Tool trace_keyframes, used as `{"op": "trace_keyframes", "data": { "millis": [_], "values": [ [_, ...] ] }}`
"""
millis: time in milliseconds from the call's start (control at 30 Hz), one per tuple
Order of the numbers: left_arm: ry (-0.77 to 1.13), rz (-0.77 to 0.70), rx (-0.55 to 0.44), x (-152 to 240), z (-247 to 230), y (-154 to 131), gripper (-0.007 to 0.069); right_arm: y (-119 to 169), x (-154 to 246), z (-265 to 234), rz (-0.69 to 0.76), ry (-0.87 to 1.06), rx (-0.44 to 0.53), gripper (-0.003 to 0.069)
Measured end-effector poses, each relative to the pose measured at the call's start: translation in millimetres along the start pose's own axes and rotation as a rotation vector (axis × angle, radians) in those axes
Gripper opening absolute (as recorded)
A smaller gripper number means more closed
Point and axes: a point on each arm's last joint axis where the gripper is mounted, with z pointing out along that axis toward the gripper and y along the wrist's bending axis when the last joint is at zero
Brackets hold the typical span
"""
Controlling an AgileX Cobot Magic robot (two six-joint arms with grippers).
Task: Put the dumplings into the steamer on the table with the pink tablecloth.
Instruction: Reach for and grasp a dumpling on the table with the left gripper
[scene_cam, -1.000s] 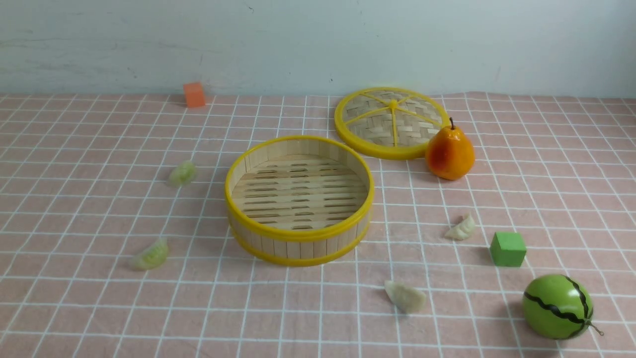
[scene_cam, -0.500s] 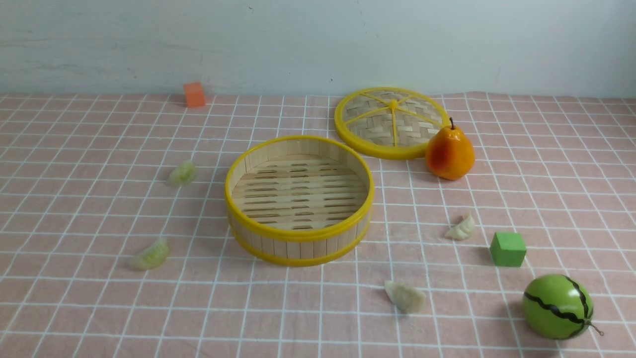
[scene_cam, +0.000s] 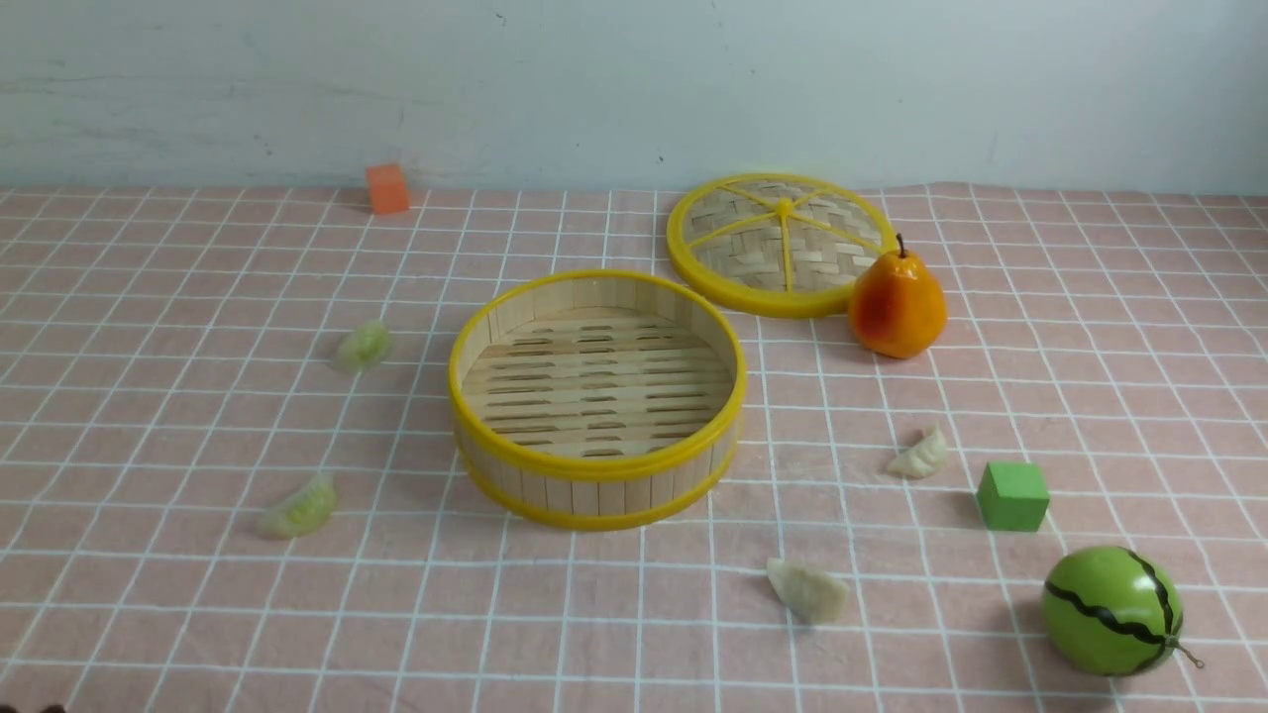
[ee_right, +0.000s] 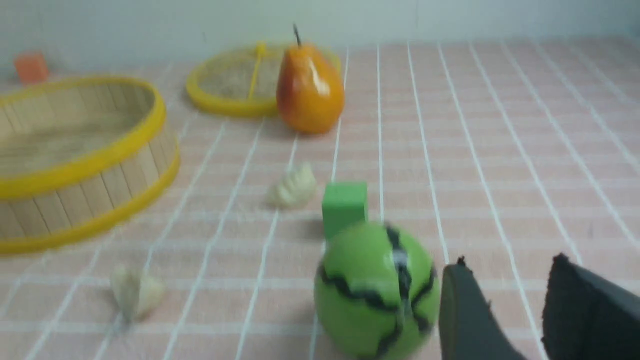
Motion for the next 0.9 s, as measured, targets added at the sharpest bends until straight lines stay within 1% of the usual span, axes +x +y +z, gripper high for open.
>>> {"op": "trace_keyframes", "data": {
  "millis": [67,100,167,200,233,267,333,400,433,467,500,567,633,667,700,733,767,833,867,900],
  "values": [
    [-0.088,0.007,0.021,-8.0,-0.4,-1.9,0.0209,0.8,-10.3,-0.6,0.001,-0.113,-0.009,0.024],
    [-0.135,0.019,0.031,-12.2,-0.9,-2.9,0.021,1.4,-18.3,-1.9,0.011,-0.202,-0.017,0.024],
    [-0.167,0.023,0.038,-15.1,-1.3,-3.6,0.0211,1.9,-23.8,-3.2,0.018,-0.264,-0.023,0.024],
    [-0.208,0.024,0.047,-18.7,-2.1,-4.5,0.0213,2.4,-31.0,-5.5,0.036,-0.347,-0.034,0.024],
    [-0.218,0.025,0.049,-19.6,-2.3,-4.7,0.0214,2.5,-32.0,-5.9,0.04,-0.359,-0.036,0.024],
    [-0.261,0.026,0.059,-23.4,-3.2,-5.6,0.0216,3.1,-39.8,-9.2,0.081,-0.451,-0.053,0.024],
    [-0.296,0.012,0.069,-26.5,-4.2,-6.3,0.0216,3.3,-42.9,-10.8,0.106,-0.489,-0.064,0.024],
    [-0.382,-0.095,0.104,-34.3,-7.0,-7.6,0.0217,3.6,-47.3,-13.3,0.173,-0.541,-0.09,0.024],
    [-0.396,-0.102,0.109,-35.5,-7.6,-7.8,0.0217,3.6,-47.4,-13.4,0.177,-0.543,-0.091,0.0239],
    [-0.418,-0.14,0.121,-37.5,-8.5,-8.0,0.0217,3.6,-47.6,-13.6,0.191,-0.545,-0.096,0.0236],
    [-0.49,-0.21,0.156,-43.8,-11.7,-8.9,0.0215,3.7,-48.4,-13.9,0.21,-0.549,-0.102,0.0215],
    [-0.527,-0.241,0.176,-48.7,-14.1,-9.9,0.0202,4.2,-52.0,-14.6,0.218,-0.555,-0.106,0.0193],
    [-0.553,-0.261,0.195,-67.2,-20.6,-13.9,0.013,6.8,-69.3,-15.7,0.217,-0.561,-0.109,0.0095],
    [-0.548,-0.263,0.195,-81.7,-24.4,-17.0,0.0073,8.7,-81.0,-14.1,0.202,-0.547,-0.104,0.0039],
    [-0.547,-0.263,0.195,-84.6,-25.1,-17.6,0.0062,9.1,-83.6,-15.0,0.202,-0.555,-0.106,0.003],
    [-0.515,-0.255,0.183,-103.9,-27.3,-21.8,0.0,11.5,-98.4,-12.0,0.178,-0.527,-0.097,-0.0006],
    [-0.483,-0.239,0.169,-117.4,-26.5,-24.8,-0.0014,13.4,-109.1,-8.6,0.157,-0.501,-0.09,-0.0013],
    [-0.405,-0.214,0.136,-140.2,-18.6,-29.6,-0.0014,16.9,-128.0,1.9,0.106,-0.418,-0.07,-0.0012],
    [-0.381,-0.211,0.128,-141.2,-14.8,-29.8,-0.0014,17.5,-132.1,4.2,0.101,-0.407,-0.068,-0.0011],
    [-0.329,-0.188,0.107,-152.9,-4.0,-32.3,-0.0014,19.0,-140.1,17.1,0.046,-0.296,-0.043,-0.0006]
  ]
}}
